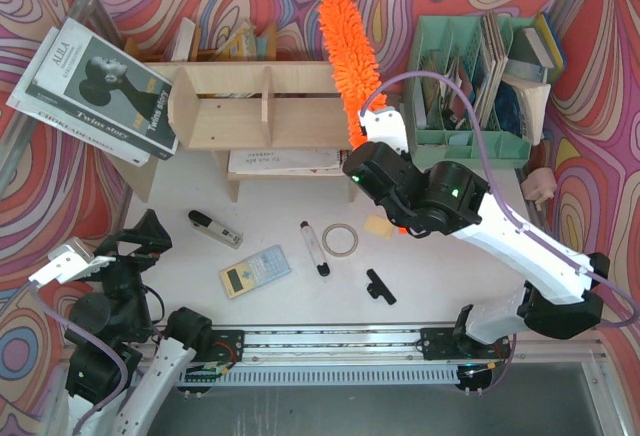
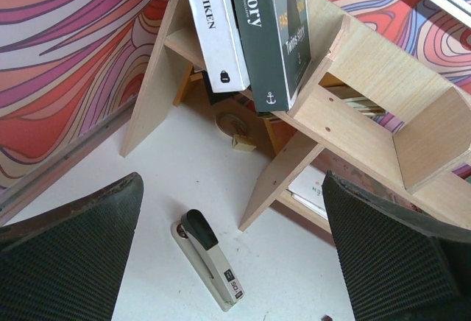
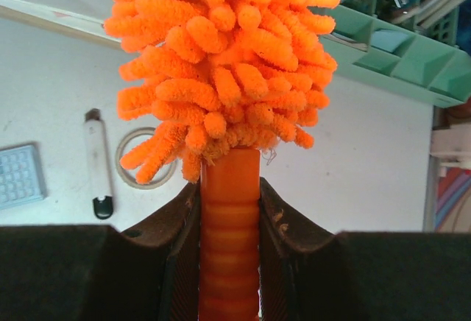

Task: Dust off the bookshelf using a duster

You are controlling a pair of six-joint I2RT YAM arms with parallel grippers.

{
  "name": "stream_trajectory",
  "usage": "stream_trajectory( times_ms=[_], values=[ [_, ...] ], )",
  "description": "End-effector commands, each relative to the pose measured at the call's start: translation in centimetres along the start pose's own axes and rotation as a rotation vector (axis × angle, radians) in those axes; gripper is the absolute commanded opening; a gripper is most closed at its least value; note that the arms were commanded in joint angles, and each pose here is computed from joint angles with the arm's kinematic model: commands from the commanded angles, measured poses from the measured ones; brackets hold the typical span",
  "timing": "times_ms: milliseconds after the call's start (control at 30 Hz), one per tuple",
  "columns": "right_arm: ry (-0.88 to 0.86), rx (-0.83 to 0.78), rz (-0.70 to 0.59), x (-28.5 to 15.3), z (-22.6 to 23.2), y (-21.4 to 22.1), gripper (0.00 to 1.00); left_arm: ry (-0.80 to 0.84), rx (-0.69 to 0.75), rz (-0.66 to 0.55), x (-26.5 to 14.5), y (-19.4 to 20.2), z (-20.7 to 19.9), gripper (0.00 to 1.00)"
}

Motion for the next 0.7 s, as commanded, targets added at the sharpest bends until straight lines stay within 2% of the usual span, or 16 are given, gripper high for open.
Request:
stream_trajectory(
  times_ms=[0, 200, 400, 667],
  values=[
    [-0.079, 0.044, -0.054, -0.3, 1.3, -1.7, 0.0, -0.01, -0.007, -0.005, 0.2, 0.2, 0.1, 0.98],
    [-0.15, -0.009, -0.037, 0.1, 5.0, -2.8, 0.0, -0.008, 0.0, 0.004, 0.3, 0.3, -0.1, 0.98],
    [-0.217, -0.036, -0.104, -1.9, 8.4, -5.0, 0.0, -0.01, -0.007, -0.006, 0.2, 0.2, 0.1, 0.98],
    [-0.287, -0.075, -0.124, -4.2, 12.5, -5.4, 0.0, -0.007, -0.009, -0.006, 0.1, 0.1, 0.0, 0.98]
  ],
)
Point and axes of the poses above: each gripper's point midway between its finger pads, its own x axis out along the fingers, its own z axis along the line the jaws close on, y = z × x, the point moved 2 cm from there along -x, back along the fingers, and after that the axes turned 9 degrees about -x, right-handed, at the moved point
